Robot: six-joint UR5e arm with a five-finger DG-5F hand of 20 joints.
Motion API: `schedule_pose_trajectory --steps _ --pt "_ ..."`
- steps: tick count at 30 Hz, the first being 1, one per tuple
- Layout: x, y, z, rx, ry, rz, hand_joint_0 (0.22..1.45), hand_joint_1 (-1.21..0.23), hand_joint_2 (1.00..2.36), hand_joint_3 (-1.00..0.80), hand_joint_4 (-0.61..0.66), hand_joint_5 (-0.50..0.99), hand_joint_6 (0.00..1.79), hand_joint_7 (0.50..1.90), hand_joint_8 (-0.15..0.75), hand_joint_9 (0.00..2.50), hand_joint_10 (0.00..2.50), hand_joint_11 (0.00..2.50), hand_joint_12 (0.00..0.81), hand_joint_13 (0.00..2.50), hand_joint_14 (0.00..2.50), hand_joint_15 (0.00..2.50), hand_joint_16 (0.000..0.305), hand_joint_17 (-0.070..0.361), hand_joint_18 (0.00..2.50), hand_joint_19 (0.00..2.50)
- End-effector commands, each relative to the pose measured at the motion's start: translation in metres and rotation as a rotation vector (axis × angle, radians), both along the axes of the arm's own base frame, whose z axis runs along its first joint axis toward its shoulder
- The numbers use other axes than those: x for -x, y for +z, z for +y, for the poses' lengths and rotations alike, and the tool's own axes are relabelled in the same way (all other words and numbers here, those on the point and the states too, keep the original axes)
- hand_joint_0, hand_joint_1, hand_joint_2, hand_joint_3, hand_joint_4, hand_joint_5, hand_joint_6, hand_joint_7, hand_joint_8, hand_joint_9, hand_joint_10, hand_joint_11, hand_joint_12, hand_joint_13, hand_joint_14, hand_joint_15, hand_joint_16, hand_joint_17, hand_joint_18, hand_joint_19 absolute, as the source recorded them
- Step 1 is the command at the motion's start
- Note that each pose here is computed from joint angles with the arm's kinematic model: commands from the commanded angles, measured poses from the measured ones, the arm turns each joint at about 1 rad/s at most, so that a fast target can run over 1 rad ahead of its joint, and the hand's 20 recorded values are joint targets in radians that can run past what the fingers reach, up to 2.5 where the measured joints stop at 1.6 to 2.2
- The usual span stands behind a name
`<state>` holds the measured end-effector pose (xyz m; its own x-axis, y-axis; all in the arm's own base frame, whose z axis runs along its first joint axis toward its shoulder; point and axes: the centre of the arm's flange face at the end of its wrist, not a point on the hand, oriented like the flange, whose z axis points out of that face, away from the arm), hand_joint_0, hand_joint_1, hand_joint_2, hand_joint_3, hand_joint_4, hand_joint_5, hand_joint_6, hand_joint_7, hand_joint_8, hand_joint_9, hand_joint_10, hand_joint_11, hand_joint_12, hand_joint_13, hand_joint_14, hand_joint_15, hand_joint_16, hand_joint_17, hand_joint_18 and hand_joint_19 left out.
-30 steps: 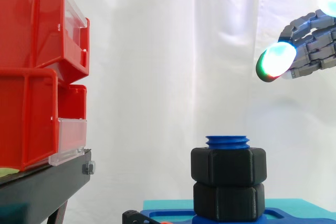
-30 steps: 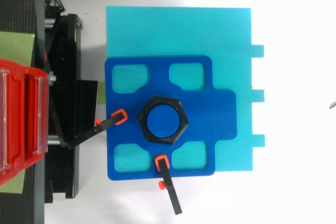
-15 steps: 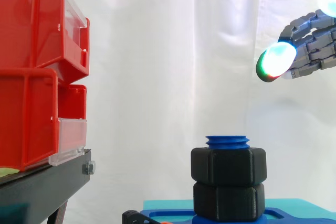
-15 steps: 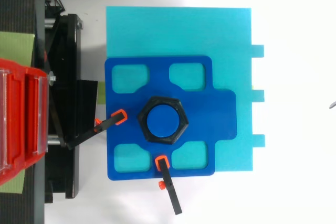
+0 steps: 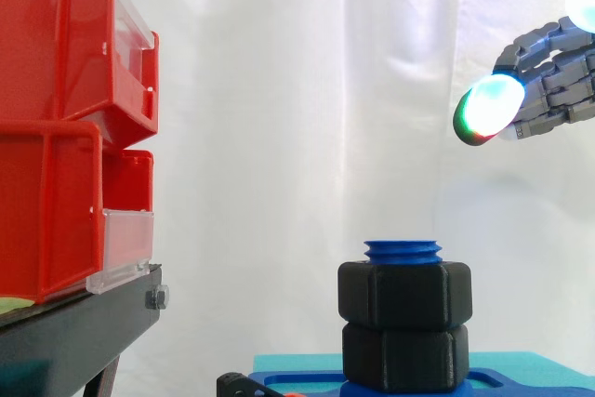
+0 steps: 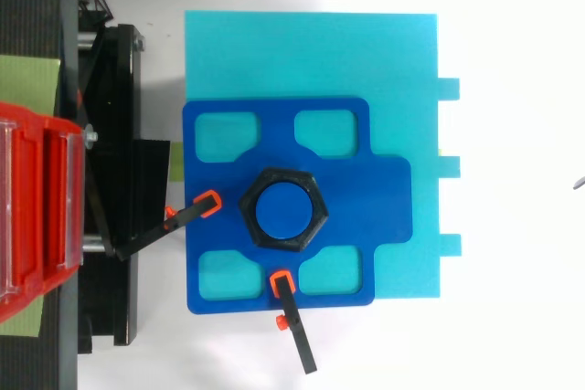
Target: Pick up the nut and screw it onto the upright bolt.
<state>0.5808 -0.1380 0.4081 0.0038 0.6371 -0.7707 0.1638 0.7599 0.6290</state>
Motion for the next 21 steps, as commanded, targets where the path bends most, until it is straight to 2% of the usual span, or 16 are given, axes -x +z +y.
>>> schedule_pose_trajectory --steps 1,4,7,11,14,17,21 --pt "0.0 0.0 0.0 0.0 0.0 0.0 0.5 -0.38 1.0 -0.5 0.09 -0.24 0.5 0.66 0.194 0.0 0.0 0.0 0.366 0.0 0.0 0.0 0.047 0.106 0.0 0.0" --pt "0.0 0.0 0.0 0.0 0.0 0.0 0.5 -0.37 1.0 -0.5 0.09 -0.25 0.5 0.71 0.193 0.0 0.0 0.0 0.364 0.0 0.0 0.0 0.046 0.105 0.0 0.0" --pt "0.0 0.0 0.0 0.0 0.0 0.0 0.5 -0.37 1.0 -0.5 0.08 -0.24 0.5 0.65 0.195 0.0 0.0 0.0 0.366 0.0 0.0 0.0 0.047 0.105 0.0 0.0" --pt "0.0 0.0 0.0 0.0 0.0 0.0 0.5 -0.37 1.0 -0.5 0.08 -0.25 0.5 0.71 0.191 0.0 0.0 0.0 0.365 0.0 0.0 0.0 0.046 0.104 0.0 0.0" --pt "0.0 0.0 0.0 0.0 0.0 0.0 0.5 -0.37 1.0 -0.5 0.08 -0.25 0.5 0.66 0.191 0.0 0.0 0.0 0.364 0.0 0.0 0.0 0.047 0.105 0.0 0.0" --pt "0.0 0.0 0.0 0.0 0.0 0.0 0.5 -0.37 1.0 -0.5 0.08 -0.25 0.5 0.71 0.188 0.0 0.0 0.0 0.364 0.0 0.0 0.0 0.046 0.104 0.0 0.0" --pt "0.0 0.0 0.0 0.0 0.0 0.0 0.5 -0.37 1.0 -0.5 0.08 -0.25 0.5 0.66 0.191 0.0 0.0 0.0 0.364 0.0 0.0 0.0 0.047 0.105 0.0 0.0"
